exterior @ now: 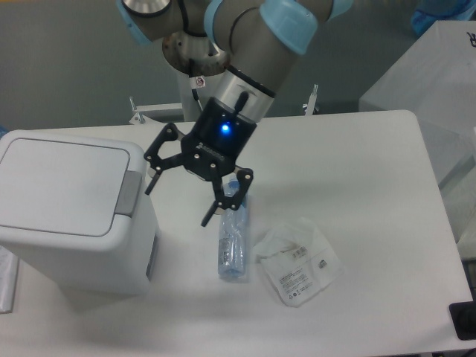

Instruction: Open the trash can

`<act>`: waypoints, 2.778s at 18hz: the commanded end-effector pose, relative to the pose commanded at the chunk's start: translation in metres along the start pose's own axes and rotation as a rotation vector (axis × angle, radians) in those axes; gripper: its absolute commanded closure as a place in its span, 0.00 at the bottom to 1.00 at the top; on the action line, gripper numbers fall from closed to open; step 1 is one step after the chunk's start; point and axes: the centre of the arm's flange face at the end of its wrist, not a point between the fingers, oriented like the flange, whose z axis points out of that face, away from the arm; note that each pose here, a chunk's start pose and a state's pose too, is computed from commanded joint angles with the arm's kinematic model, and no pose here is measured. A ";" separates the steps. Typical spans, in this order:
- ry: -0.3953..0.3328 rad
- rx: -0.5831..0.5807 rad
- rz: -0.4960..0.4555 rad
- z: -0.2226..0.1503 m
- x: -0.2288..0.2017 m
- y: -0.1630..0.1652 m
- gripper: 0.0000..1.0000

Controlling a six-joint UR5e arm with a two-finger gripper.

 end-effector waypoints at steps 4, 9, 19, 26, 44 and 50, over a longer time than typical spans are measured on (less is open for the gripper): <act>0.003 -0.012 -0.010 0.004 0.002 0.009 0.00; -0.045 -0.057 0.004 0.013 0.003 0.016 0.00; -0.046 -0.056 0.003 0.012 0.003 0.015 0.00; -0.052 -0.046 0.014 0.008 0.004 0.008 0.00; -0.358 -0.233 0.027 -0.025 -0.208 0.057 0.00; -0.461 -0.319 0.084 -0.027 -0.263 0.050 0.00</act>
